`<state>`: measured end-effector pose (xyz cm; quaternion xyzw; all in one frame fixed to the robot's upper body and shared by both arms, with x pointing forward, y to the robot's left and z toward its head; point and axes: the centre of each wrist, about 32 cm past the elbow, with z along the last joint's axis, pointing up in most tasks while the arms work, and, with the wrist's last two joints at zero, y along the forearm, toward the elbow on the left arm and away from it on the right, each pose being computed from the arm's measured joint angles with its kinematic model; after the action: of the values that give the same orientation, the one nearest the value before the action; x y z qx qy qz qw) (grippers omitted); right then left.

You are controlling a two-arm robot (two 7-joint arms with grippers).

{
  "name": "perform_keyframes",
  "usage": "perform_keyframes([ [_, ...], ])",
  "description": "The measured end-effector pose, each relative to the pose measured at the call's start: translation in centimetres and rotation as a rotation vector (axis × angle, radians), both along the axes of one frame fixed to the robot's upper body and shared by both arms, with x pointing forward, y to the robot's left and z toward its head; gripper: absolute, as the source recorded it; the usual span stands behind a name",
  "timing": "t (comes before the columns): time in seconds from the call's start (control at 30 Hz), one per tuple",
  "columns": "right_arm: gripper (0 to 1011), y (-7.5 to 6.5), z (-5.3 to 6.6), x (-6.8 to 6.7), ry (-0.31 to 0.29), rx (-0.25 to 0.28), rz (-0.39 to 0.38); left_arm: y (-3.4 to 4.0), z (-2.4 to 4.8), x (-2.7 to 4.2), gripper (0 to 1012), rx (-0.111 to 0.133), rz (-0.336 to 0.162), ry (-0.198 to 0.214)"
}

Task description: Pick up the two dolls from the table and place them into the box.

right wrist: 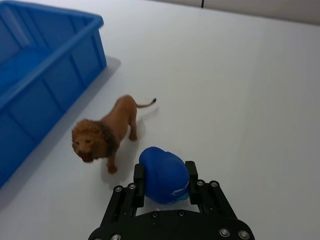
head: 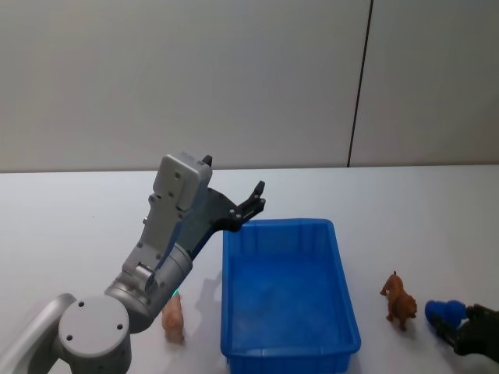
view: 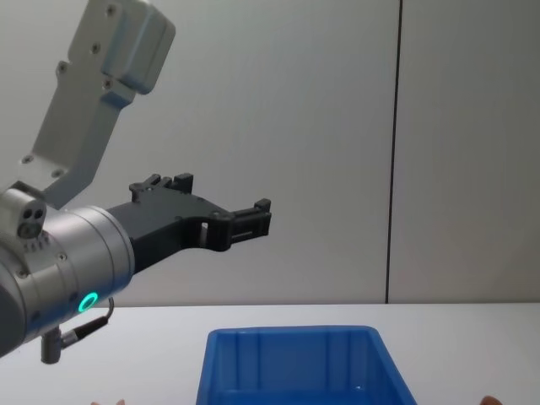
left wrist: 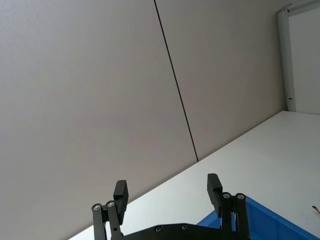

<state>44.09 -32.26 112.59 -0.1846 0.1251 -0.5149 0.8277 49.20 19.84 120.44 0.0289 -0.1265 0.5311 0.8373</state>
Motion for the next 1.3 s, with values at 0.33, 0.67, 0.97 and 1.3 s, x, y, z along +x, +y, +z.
perform_keyframes([
  [0.33,411,0.4,1.9,0.5,-0.104,0.018,0.026,0.00,0.00,0.00,1001,0.000,0.000,0.000],
  [0.67,351,1.6,4.8,1.7,-0.232,0.047,0.097,0.00,0.00,0.00,1001,0.000,0.000,0.000],
  [0.97,293,3.8,6.7,3.0,-0.286,0.074,0.206,0.00,0.00,0.00,1001,0.000,0.000,0.000],
  [1.3,233,6.8,6.7,3.9,-0.242,0.093,0.328,0.00,0.00,0.00,1001,0.000,0.000,0.000],
])
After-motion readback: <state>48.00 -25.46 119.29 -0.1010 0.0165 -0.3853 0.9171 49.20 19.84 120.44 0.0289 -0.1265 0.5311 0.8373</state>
